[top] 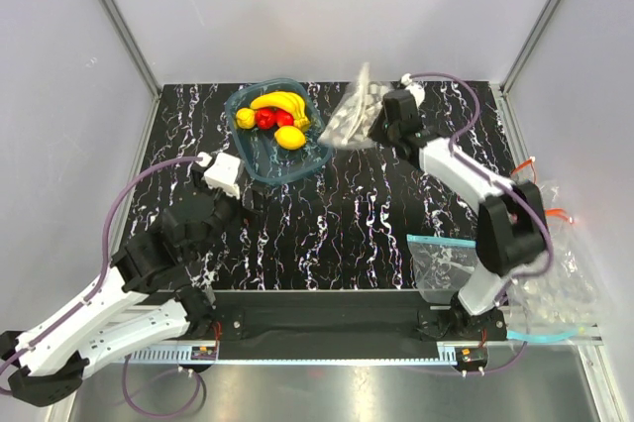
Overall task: Place the food in the zip-top bag and seal the zipper
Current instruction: Pick up the zipper food storage bag at the corner of the board, then place the zipper food storage bag at the center of the board.
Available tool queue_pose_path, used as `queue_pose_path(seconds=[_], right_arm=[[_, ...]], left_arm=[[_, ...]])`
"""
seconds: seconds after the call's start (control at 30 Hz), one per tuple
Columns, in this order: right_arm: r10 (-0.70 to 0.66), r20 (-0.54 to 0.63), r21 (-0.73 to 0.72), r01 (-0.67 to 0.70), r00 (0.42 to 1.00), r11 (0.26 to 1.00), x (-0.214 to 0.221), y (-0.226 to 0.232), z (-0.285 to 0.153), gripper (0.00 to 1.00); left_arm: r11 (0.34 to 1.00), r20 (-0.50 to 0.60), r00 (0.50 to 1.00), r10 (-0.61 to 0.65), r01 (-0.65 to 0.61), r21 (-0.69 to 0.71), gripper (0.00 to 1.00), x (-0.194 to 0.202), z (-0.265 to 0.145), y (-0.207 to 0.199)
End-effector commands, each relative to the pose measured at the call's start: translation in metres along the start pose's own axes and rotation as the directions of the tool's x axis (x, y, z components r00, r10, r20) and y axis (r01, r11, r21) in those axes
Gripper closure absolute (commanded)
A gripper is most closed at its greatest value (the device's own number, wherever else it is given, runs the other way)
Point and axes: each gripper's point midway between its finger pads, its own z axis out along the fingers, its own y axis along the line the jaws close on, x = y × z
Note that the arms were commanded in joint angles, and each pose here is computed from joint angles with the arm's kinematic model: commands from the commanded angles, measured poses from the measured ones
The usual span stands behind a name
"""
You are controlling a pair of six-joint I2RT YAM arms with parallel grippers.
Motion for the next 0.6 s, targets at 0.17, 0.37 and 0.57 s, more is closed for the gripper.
queue_pose_path(seconds=[0.17, 0.37, 0.57], right_arm=[[-0.170, -0.216, -0.274, 0.107, 0.961, 0.956, 0.095, 0.011, -0.136, 1.00], [-0.202, -0.373, -0.327, 0.075, 0.906, 0.942, 0.161, -0.028, -0.196, 0.64], [-0.211, -0.317, -0.307, 0.110, 0.925, 0.945, 0.150, -0.059, -0.244, 0.36]], left_arm=[[0.999, -0.013, 1.000, 0.012, -0.011, 0.051, 0.01, -0.005, 0.008, -0.013], [0.995, -0.050, 0.999, 0.011, -0.006, 0.102, 0.01, -0.003, 0.011, -0.026], [0.968, -0.118, 0.985, -0.125, 0.147, 0.205, 0.01, -0.003, 0.008, -0.055]])
